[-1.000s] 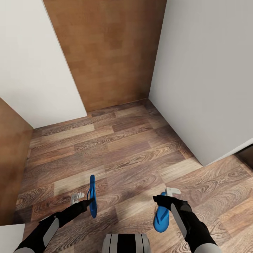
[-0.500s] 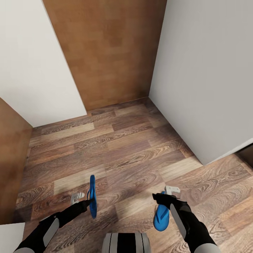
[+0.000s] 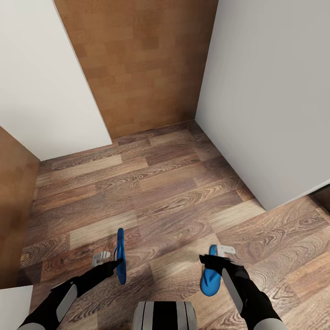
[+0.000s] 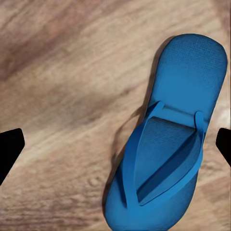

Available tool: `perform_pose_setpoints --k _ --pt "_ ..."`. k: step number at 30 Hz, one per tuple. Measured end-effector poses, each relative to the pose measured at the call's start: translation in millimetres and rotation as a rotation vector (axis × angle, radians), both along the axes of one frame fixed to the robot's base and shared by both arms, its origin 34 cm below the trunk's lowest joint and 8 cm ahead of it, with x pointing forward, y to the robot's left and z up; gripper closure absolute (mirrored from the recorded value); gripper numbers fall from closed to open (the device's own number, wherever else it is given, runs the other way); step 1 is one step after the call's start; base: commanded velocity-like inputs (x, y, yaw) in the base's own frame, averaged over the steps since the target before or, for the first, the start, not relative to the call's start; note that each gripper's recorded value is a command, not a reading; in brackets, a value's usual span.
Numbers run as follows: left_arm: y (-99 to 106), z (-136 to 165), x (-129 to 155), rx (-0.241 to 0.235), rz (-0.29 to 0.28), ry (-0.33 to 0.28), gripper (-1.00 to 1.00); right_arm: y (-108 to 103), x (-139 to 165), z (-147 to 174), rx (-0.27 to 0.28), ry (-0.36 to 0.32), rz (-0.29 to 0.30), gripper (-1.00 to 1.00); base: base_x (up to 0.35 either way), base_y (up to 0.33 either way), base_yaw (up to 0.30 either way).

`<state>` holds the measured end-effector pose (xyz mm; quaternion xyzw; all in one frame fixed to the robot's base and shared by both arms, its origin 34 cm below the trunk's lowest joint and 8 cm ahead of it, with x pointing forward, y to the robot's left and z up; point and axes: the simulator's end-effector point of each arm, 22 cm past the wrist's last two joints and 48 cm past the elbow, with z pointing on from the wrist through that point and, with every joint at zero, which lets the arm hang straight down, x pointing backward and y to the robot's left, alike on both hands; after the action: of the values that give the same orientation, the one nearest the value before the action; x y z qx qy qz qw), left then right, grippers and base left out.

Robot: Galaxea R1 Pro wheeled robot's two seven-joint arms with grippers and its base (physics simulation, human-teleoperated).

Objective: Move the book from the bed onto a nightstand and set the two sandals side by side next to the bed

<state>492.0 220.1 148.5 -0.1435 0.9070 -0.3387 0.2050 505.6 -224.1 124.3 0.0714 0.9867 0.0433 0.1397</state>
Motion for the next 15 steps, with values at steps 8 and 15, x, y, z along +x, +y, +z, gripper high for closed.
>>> perform_pose_setpoints --k 8,15 --pt "0 0 0 0.0 0.0 0.0 1.0 -5 16 5 -0.016 -0.079 -0.013 -1.0 0.0 0.0 0.0" --pt "0 0 0 0.0 0.0 0.0 1.0 -6 17 5 -0.017 -0.085 -0.015 -1.0 0.0 0.0 0.0"
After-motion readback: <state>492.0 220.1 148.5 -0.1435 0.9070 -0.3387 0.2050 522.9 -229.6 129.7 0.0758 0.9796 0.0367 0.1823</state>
